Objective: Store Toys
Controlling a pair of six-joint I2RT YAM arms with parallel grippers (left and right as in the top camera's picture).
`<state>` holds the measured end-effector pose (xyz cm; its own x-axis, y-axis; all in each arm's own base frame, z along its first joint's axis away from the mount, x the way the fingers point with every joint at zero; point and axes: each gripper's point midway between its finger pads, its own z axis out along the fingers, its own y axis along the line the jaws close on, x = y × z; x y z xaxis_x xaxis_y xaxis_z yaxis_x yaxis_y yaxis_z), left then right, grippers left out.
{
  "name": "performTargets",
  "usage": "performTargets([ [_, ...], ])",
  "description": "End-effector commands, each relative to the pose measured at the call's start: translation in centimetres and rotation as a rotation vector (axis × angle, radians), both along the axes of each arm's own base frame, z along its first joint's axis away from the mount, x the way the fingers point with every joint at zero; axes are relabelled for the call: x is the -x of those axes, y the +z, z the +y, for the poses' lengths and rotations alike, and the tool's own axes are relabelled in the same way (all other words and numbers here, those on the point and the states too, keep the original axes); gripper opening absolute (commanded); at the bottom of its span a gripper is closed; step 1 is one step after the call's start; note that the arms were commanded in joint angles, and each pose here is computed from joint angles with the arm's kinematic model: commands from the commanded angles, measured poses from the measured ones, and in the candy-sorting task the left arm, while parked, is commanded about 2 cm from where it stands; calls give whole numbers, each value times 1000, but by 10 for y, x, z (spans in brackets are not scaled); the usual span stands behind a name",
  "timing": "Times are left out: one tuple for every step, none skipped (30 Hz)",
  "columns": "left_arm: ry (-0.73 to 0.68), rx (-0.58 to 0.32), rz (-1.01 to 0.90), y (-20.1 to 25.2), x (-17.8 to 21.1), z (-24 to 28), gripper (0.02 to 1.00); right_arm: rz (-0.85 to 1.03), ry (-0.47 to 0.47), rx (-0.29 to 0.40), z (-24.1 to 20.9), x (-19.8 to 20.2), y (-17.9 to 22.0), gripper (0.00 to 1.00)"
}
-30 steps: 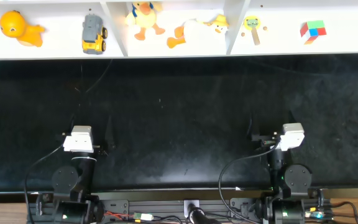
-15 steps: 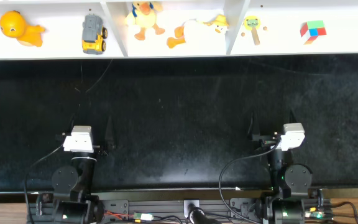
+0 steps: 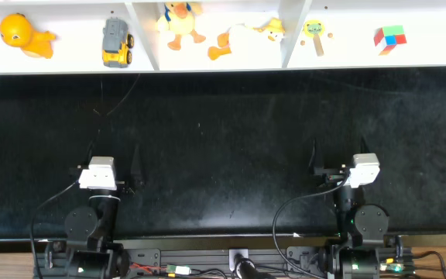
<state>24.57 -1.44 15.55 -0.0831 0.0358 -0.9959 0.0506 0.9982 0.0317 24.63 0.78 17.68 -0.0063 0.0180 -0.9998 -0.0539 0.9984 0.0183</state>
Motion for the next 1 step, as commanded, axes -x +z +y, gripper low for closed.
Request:
performTargets([
  [13,-4,-8,1,0,3,998,4,1,-8,0,0,-4,996],
])
